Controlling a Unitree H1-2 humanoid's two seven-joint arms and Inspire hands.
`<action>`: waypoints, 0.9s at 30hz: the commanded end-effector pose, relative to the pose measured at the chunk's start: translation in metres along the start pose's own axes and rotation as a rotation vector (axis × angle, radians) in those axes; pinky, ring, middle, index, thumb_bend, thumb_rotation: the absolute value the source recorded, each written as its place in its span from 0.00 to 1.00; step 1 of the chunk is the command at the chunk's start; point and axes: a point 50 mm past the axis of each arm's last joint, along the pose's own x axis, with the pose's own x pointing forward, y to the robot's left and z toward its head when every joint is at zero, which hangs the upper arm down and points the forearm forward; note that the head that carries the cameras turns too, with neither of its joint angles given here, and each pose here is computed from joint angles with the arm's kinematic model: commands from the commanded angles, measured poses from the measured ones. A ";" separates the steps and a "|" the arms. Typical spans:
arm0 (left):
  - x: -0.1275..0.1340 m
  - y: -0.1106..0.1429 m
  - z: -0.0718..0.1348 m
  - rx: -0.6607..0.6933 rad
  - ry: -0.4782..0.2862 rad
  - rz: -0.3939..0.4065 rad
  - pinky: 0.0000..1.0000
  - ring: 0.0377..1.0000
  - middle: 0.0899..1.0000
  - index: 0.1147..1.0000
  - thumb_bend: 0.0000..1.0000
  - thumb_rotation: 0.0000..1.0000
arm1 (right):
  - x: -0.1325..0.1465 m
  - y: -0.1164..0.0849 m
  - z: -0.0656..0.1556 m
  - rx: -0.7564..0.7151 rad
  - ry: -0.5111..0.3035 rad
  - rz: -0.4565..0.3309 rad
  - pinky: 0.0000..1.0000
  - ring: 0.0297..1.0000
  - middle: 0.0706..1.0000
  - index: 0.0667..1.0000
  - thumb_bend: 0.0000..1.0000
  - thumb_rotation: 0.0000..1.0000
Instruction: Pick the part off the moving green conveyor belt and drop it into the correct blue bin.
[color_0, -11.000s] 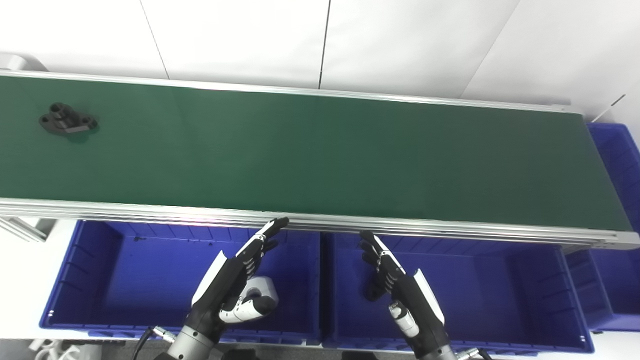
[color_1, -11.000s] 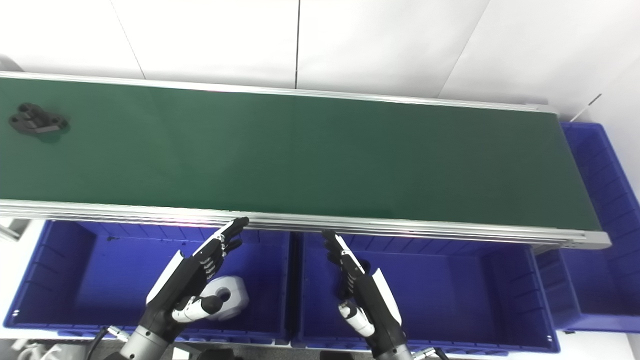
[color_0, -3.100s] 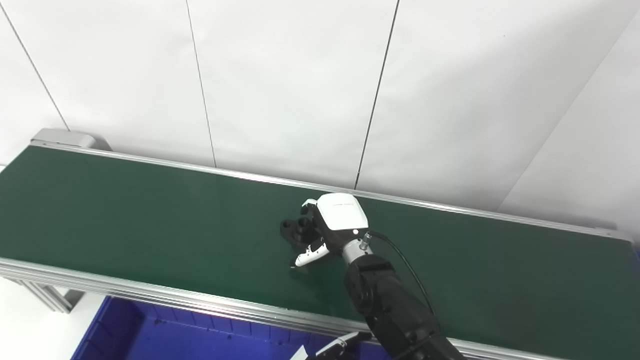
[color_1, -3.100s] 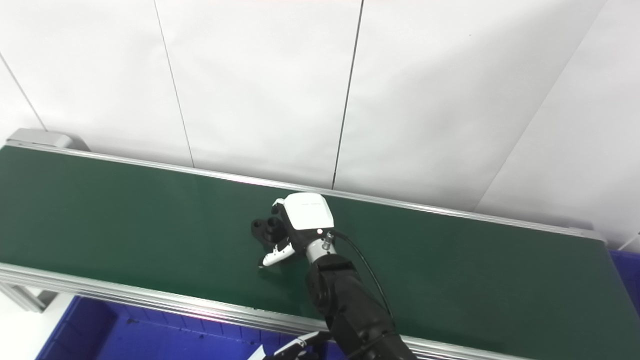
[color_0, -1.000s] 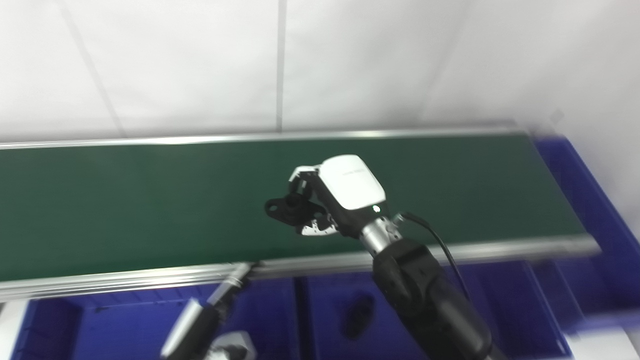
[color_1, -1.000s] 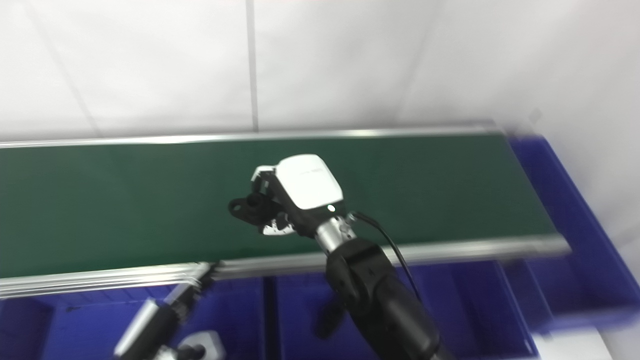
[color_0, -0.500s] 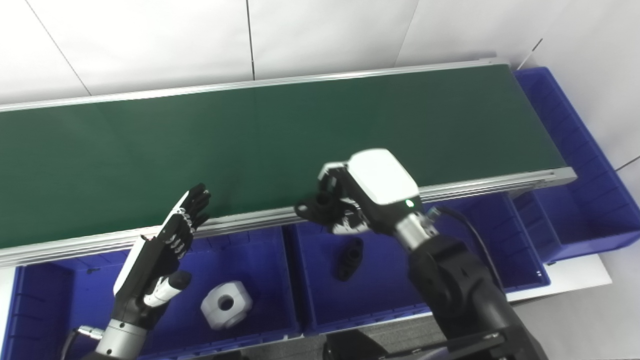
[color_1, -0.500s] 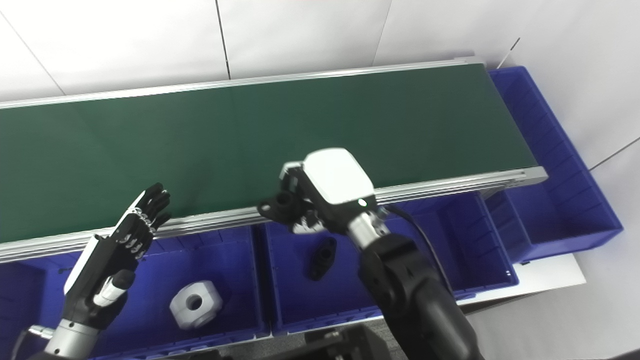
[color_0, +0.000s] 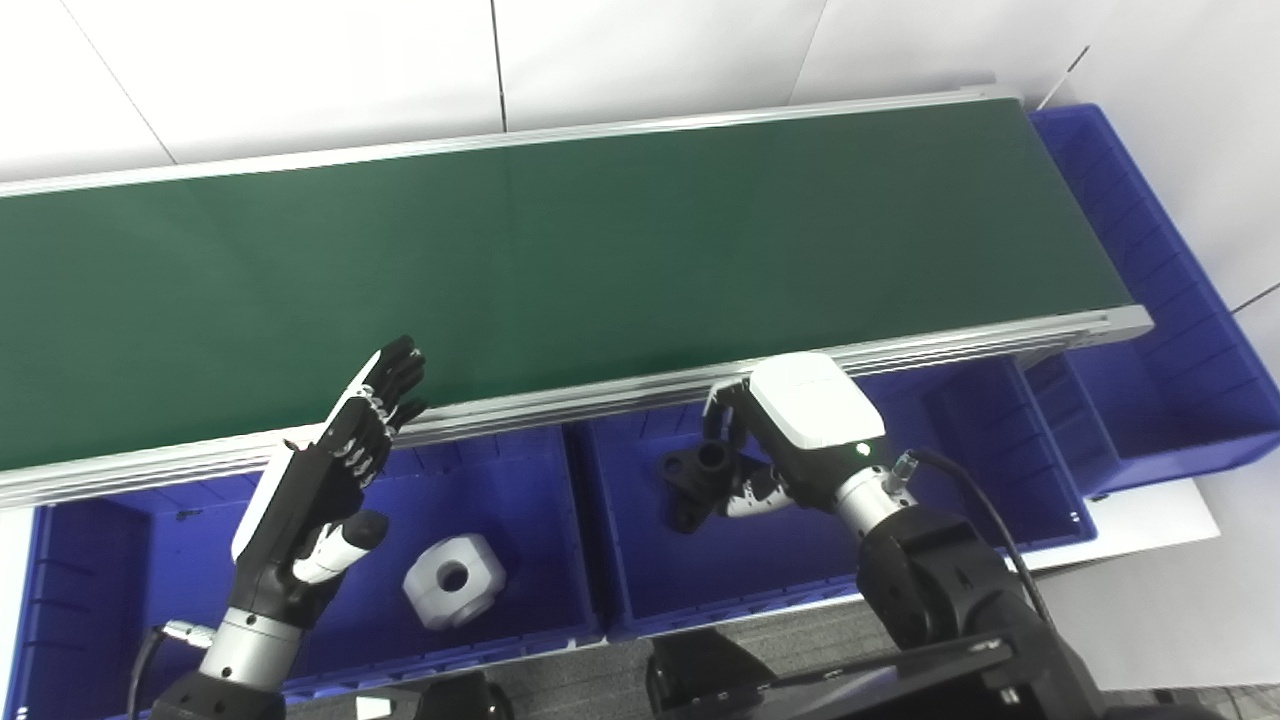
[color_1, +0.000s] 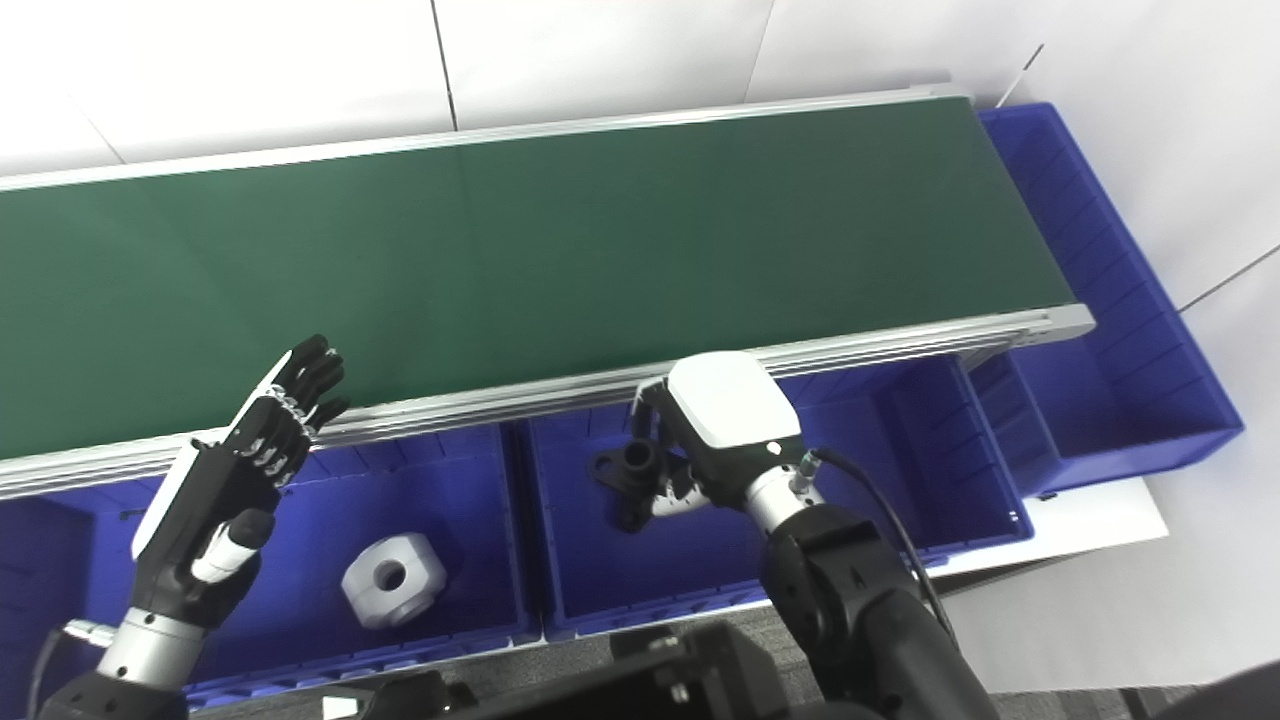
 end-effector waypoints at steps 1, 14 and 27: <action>0.003 -0.001 0.011 0.014 -0.048 -0.005 0.93 0.97 0.95 0.94 0.92 0.77 | 0.002 0.000 -0.004 -0.075 0.023 0.029 0.19 0.28 0.44 0.46 0.52 0.00; 0.005 -0.004 0.008 0.010 -0.041 -0.010 0.95 0.97 0.95 0.94 0.94 0.75 | 0.008 0.005 -0.007 -0.199 0.087 0.186 0.93 0.88 0.89 0.83 1.00 0.65; 0.003 -0.013 -0.001 0.007 -0.016 -0.013 0.95 0.97 0.94 0.93 0.96 0.73 | -0.004 0.001 -0.002 0.137 -0.073 -0.012 0.54 0.68 0.75 0.73 0.96 0.68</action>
